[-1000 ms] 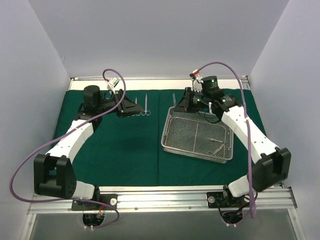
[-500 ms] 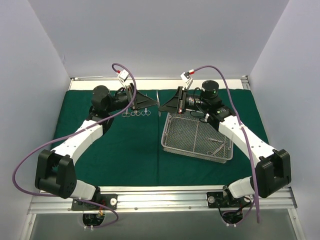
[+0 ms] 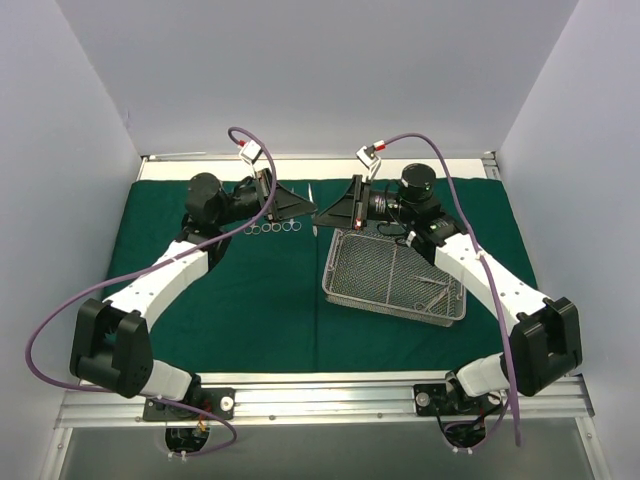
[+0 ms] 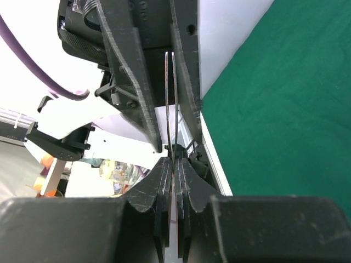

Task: Open and lay out the surgical kit
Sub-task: Pick up the medical item from the container, then place the medical item in the surgical kit.

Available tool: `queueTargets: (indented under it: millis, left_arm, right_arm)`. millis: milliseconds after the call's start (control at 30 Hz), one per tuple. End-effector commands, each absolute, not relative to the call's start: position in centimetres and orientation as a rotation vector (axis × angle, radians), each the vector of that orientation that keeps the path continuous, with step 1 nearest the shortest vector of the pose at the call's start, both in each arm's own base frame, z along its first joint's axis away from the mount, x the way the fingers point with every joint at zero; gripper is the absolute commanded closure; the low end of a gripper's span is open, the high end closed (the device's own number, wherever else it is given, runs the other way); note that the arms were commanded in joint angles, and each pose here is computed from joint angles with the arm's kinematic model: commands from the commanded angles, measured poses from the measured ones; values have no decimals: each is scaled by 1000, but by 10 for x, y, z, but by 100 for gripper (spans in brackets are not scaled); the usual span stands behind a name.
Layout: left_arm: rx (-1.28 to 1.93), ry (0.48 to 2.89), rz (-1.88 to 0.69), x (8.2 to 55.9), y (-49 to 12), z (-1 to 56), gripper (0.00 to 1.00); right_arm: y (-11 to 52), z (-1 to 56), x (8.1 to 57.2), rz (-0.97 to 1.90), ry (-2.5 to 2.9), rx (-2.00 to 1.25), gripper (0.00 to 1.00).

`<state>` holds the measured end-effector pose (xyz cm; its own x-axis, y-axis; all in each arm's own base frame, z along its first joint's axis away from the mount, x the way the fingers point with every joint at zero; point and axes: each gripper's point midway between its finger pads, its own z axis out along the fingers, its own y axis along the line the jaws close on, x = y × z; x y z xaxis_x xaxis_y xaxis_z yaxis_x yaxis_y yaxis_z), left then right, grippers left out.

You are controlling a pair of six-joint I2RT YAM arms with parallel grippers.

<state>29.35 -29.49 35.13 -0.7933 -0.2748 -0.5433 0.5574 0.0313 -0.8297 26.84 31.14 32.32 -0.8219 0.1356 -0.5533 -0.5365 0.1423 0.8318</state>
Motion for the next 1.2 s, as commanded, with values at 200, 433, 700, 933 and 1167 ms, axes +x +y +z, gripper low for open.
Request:
queueTargets:
  millis: [200, 433, 700, 933, 1167]
  left_arm:
    - [271, 1711, -1788, 309, -276, 357, 98]
    - [211, 2236, -971, 378, -178, 265, 98]
    - [197, 2572, -501, 440, -115, 182, 98]
    - [50, 2662, -436, 483, -95, 128, 98]
    - [28, 2757, -413, 508, -88, 82, 98]
  right_arm:
    - [304, 304, 286, 1609, 2043, -284, 61]
    - [223, 216, 326, 862, 2447, -180, 40]
    - [171, 184, 331, 711, 2597, 7, 39]
    - [136, 186, 347, 595, 2641, 75, 39]
    - [116, 181, 355, 564, 2655, 164, 39]
